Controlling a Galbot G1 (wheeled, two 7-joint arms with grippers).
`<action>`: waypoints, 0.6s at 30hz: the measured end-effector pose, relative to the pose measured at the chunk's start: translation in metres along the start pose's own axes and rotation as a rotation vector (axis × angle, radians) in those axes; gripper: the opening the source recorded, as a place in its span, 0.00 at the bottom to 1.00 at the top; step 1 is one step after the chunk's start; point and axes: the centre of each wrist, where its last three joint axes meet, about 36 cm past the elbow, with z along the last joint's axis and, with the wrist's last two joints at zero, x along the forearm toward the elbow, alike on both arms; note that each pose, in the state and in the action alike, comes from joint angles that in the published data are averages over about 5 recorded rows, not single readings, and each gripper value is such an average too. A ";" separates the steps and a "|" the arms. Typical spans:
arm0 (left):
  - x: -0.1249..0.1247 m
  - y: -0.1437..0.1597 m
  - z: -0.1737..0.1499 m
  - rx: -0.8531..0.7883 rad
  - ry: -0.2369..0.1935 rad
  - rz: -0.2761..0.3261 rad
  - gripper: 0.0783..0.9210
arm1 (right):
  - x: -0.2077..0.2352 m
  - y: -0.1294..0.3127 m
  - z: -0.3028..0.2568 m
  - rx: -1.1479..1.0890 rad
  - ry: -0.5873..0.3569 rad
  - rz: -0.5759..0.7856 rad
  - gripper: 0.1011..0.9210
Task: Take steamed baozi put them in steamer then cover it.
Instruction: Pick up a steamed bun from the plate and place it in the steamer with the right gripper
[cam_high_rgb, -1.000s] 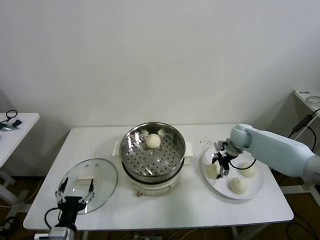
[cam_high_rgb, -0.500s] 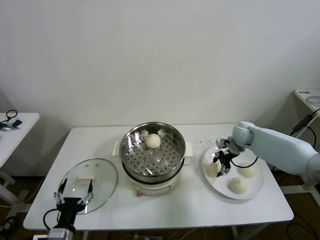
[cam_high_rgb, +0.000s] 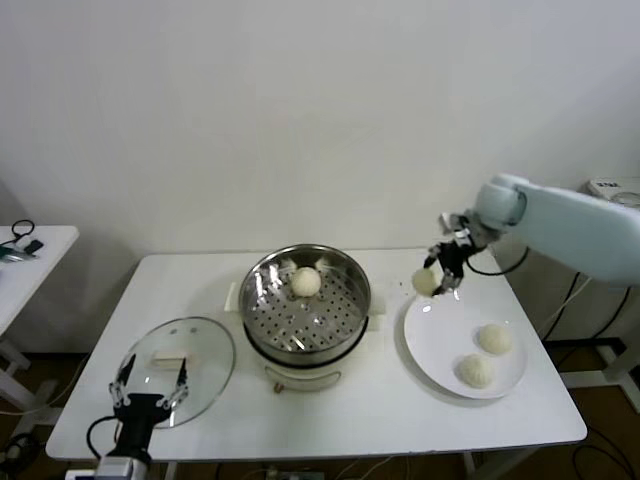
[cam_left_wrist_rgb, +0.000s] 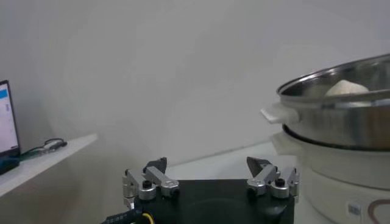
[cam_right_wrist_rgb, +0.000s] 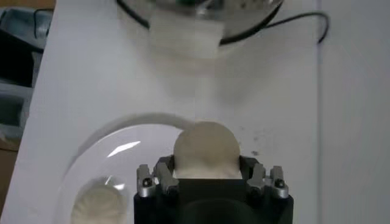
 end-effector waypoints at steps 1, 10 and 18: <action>0.000 -0.001 -0.001 0.001 -0.002 0.002 0.88 | 0.007 -0.004 -0.009 0.003 -0.007 0.007 0.71; 0.005 -0.006 -0.002 0.007 -0.008 0.010 0.88 | 0.038 -0.030 -0.100 0.038 -0.062 0.036 0.71; 0.003 -0.007 -0.003 0.004 -0.025 0.017 0.88 | 0.019 -0.030 -0.174 0.077 -0.085 0.019 0.72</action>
